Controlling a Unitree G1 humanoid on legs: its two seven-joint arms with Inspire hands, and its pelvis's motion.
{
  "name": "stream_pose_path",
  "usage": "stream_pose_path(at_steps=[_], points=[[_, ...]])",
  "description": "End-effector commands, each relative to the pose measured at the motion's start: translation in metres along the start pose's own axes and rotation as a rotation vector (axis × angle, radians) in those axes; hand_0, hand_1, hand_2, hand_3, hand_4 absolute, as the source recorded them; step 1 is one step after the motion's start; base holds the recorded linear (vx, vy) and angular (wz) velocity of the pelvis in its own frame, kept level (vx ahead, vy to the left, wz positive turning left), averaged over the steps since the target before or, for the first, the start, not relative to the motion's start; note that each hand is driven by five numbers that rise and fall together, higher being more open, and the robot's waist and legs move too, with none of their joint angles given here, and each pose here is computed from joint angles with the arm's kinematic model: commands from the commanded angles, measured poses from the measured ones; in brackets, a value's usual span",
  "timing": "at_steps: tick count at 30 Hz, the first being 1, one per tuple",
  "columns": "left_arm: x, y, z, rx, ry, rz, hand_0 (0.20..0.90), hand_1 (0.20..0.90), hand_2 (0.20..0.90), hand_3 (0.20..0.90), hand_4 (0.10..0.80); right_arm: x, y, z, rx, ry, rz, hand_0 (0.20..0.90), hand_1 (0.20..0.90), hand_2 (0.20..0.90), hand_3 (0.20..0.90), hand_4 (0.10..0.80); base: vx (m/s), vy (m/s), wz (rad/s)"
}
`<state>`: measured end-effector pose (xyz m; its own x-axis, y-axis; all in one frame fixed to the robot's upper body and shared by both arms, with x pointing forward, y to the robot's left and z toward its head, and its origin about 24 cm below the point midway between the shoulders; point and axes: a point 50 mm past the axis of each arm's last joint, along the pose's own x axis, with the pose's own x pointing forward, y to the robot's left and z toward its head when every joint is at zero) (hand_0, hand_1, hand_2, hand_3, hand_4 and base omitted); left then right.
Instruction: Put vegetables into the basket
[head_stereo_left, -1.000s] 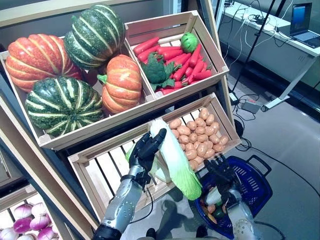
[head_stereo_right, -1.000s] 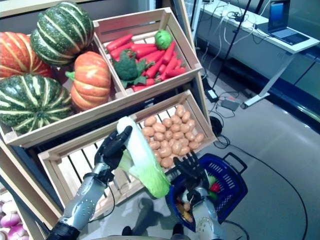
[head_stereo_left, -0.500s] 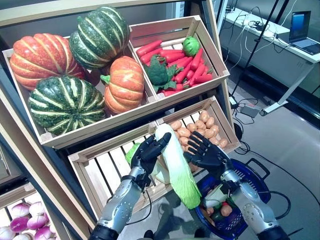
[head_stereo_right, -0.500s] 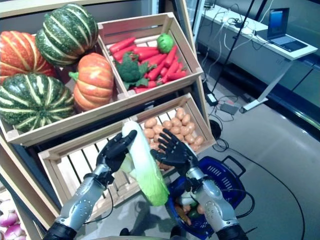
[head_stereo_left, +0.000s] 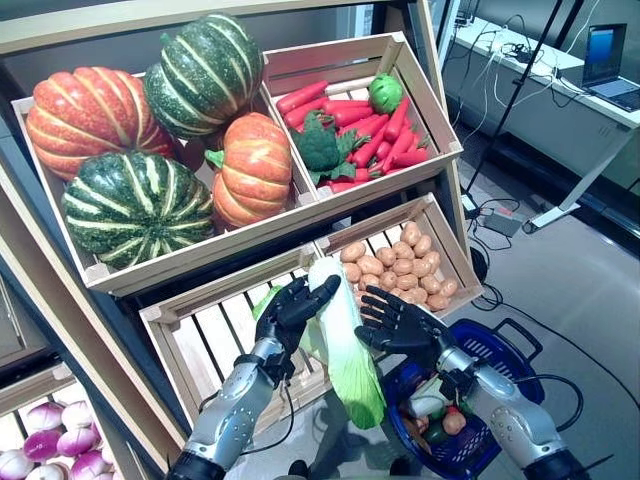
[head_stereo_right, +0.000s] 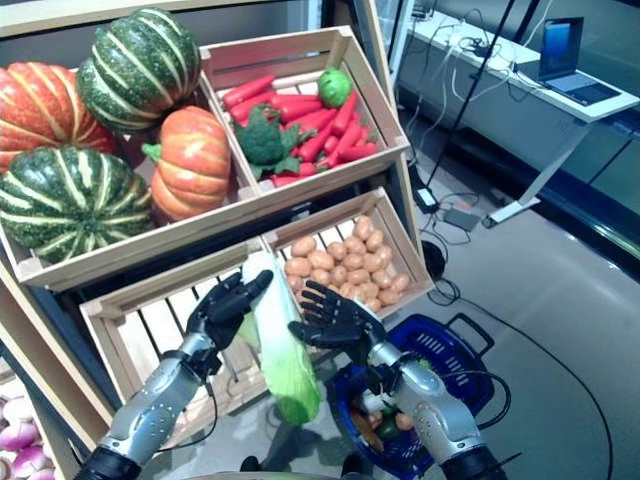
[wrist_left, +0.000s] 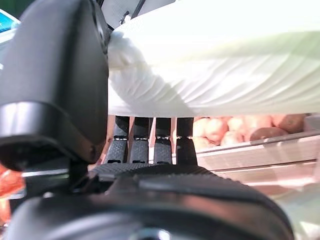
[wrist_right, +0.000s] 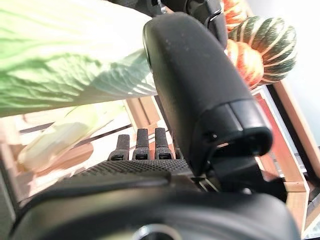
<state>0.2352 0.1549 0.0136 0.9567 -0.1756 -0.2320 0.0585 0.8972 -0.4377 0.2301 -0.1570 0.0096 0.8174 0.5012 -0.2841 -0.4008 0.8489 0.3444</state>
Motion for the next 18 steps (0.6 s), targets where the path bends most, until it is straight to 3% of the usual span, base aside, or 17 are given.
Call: stream_pose_path(at_steps=[1, 9, 18], points=[[0.015, -0.036, 0.051, -0.018, -0.248, -0.185, 0.300, 0.300, 0.300, 0.300, 0.400, 0.006, 0.013, 0.029, -0.036, -0.134, 0.052, 0.900, 0.900, 0.900, 0.900, 0.800, 0.000, 0.000, 0.00], [0.013, -0.033, 0.053, -0.027, -0.256, -0.169, 0.300, 0.300, 0.300, 0.300, 0.400, 0.004, 0.016, 0.046, 0.185, -0.344, 0.025, 0.900, 0.900, 0.900, 0.900, 0.800, 0.000, 0.000, 0.00], [0.010, -0.027, 0.054, -0.029, -0.261, -0.153, 0.300, 0.300, 0.300, 0.300, 0.400, -0.001, 0.010, 0.043, 0.267, -0.388, -0.023, 0.900, 0.900, 0.900, 0.900, 0.800, 0.004, 0.003, -0.03]])
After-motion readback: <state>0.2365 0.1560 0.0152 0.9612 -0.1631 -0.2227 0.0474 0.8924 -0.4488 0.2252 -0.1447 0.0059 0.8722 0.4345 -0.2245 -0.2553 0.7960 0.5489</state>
